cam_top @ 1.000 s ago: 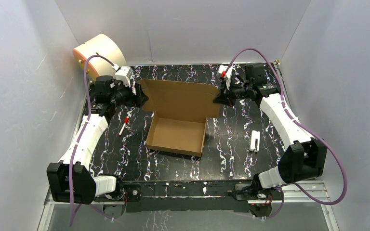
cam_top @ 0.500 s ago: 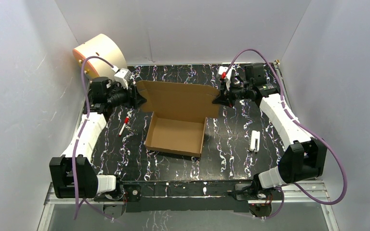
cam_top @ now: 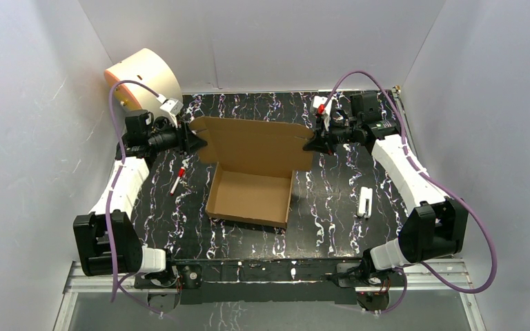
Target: Fold the paper box
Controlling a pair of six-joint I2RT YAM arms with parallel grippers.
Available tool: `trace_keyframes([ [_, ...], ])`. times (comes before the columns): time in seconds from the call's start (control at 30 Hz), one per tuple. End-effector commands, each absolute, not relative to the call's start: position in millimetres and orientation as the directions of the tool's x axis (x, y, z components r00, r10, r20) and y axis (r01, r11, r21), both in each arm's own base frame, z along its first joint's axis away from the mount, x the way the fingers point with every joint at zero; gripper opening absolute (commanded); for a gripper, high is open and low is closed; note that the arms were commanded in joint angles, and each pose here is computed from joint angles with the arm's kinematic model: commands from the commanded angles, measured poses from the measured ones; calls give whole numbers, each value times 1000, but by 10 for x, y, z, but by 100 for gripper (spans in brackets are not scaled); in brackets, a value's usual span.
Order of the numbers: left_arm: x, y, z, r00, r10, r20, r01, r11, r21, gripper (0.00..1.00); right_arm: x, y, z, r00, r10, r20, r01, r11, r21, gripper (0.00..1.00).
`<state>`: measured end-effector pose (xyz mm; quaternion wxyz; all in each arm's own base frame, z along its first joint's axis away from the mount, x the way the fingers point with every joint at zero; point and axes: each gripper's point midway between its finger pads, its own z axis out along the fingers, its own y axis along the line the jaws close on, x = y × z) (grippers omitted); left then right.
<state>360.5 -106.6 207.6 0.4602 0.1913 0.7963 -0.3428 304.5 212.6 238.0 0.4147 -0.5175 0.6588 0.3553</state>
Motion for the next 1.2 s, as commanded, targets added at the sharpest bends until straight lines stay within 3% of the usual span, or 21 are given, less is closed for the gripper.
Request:
trace_keyframes([
  [0.0, 3456, -1221, 2313, -445, -6, -895, 723, 587, -364, 33, 2969, 2208, 2531, -101, -322, -941, -985, 164, 49, 7],
  [0.13, 3403, -1251, 2348, -453, -17, -891, 722, 579, -379, 24, 2985, 2222, 2527, -118, -331, -936, -977, 205, 51, 7],
  [0.47, 3388, -1247, 2395, -484, -94, -870, 568, 723, -394, 8, 3061, 2327, 2628, -107, -324, -940, -897, 439, -49, 8],
  [0.83, 3380, -1234, 2556, -423, -316, -849, 315, 827, -465, 9, 3229, 2341, 2804, -179, -137, -974, -669, 743, 19, 7],
  [1.17, 3470, -1472, 2567, -325, -407, -854, 222, 845, -487, 8, 3385, 2404, 2784, -222, 14, -975, -425, 899, 110, 8],
])
